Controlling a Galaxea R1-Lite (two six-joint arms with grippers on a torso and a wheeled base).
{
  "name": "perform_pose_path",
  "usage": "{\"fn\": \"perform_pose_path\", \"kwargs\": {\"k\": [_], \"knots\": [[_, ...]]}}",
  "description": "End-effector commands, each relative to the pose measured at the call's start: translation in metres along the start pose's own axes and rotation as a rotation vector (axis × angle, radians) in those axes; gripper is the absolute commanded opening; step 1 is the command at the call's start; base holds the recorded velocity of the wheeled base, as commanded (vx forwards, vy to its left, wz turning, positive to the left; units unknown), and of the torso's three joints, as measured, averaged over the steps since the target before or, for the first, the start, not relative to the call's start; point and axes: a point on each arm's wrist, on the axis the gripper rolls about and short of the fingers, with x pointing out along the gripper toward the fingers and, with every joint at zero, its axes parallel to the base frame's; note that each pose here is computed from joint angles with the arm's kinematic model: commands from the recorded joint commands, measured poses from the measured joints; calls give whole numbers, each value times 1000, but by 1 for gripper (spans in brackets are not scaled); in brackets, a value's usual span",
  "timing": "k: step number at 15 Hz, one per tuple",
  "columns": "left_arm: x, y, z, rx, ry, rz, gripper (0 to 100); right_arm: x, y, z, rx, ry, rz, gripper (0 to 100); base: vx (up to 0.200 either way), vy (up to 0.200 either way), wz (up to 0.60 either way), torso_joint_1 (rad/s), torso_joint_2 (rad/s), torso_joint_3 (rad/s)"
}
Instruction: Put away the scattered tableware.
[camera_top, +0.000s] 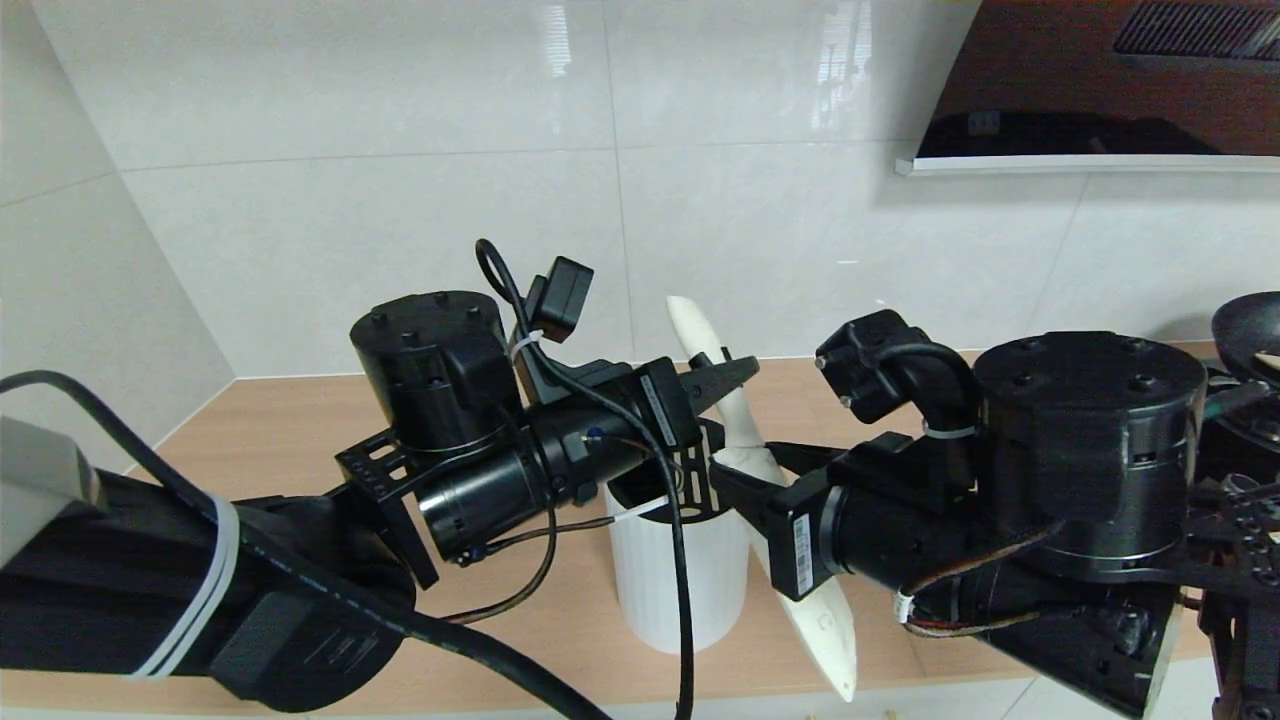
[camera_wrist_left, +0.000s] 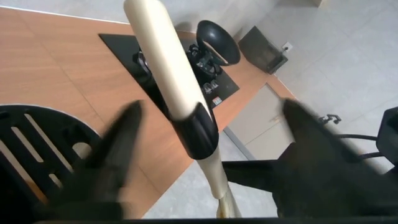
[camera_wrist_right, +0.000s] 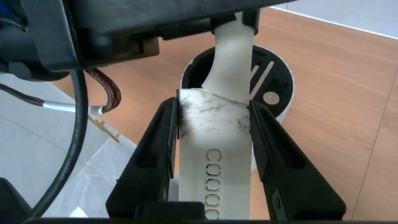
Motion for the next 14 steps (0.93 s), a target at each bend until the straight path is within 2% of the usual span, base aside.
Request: {"fn": "perform_pose_path", "kwargs": {"k": [1,6,8,9,11,14], "knots": [[1,1,0,1,1,1,0,-1,0,0,-1,1,0,0,0,0,0,0,0,0],[0,0,1,2,-5,-2,0,-2,0,1,3,-8,-8,0,0,0,0,0,0,0],[0,-1,3,6,-28,-1,0,-2,-1,2,5,-10,-15,0,0,0,0,0,0,0],[0,-2,3,7,-35,-3,0,-3,-1,2,10,-12,-15,100,0,0,0,0,0,0],[-2,-5,6,10,-45,-9,0,-3,-1,3,19,-16,-14,100,0,0,0,0,0,0],[-16,-16,24,38,-106,-27,0,-18,-4,15,33,-65,-8,100,0,0,0,0,0,0]]}}
